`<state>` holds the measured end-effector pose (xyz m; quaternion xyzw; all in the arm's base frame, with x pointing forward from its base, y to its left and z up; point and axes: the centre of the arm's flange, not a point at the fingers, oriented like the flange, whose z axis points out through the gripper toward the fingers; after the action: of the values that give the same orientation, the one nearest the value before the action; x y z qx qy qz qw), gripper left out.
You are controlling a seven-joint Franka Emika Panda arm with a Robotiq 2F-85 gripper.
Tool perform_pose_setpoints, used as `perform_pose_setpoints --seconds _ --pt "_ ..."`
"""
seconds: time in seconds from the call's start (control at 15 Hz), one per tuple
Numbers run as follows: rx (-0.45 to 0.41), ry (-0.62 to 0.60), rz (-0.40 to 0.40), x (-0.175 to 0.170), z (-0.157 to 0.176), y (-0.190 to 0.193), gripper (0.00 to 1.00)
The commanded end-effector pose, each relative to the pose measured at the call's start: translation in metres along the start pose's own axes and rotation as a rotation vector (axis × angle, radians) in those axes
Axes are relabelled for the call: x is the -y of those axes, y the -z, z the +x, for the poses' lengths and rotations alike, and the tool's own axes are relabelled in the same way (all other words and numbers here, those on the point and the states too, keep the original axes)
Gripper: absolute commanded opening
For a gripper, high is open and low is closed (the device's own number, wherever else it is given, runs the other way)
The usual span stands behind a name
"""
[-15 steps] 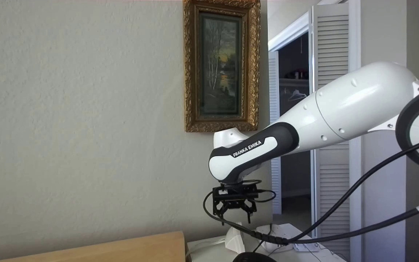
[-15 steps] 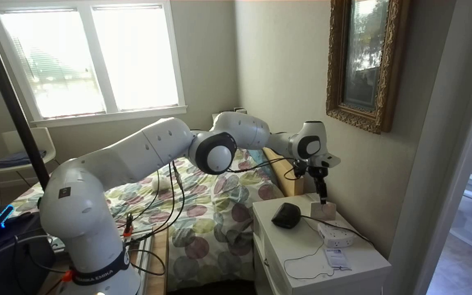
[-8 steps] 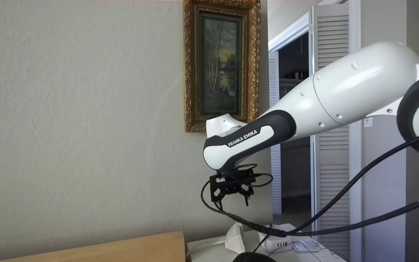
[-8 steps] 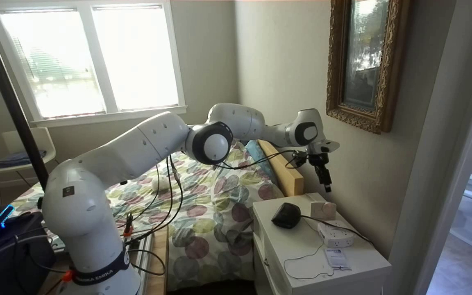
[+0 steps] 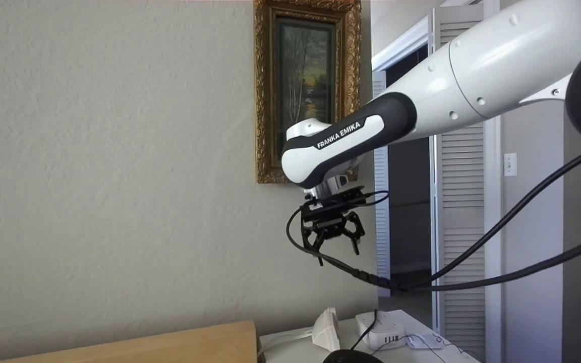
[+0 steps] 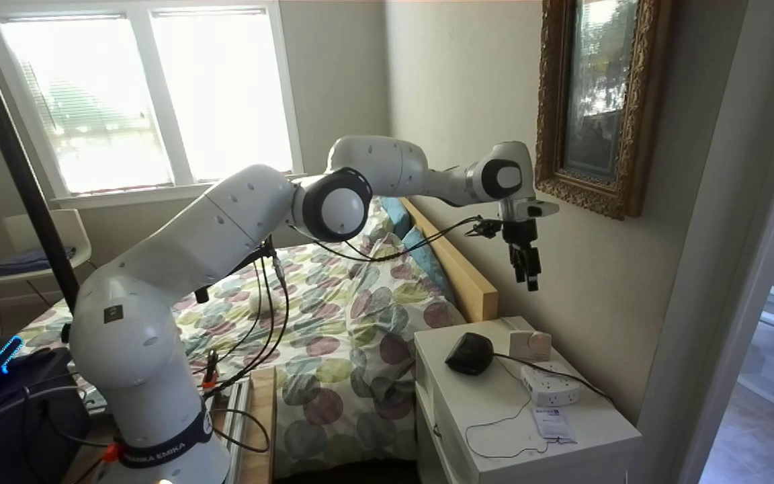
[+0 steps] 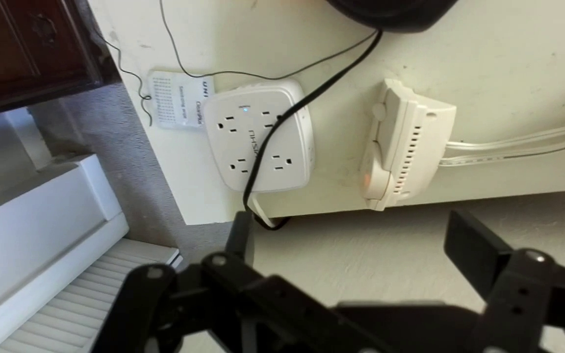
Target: Press down on the white device on the left side of the nightstand.
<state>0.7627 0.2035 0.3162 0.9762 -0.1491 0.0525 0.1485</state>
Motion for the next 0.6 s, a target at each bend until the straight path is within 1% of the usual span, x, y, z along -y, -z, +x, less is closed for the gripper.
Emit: perform_pose_setpoints --seconds 0.0,0.2,0.27,0.4,0.53 --pt "0.093 0.094 -0.013 -0.042 -0.024 0.022 1.00" --pt "0.143 0.182 0.025 -0.061 -0.020 0.029 1.00" --pt "0.084 0.132 -0.007 -0.036 0.000 0.026 1.00" --pt "0.098 0.159 0.001 -0.046 0.001 0.029 1.00" --pt "0.103 0.167 0.003 -0.048 0.001 0.029 1.00"
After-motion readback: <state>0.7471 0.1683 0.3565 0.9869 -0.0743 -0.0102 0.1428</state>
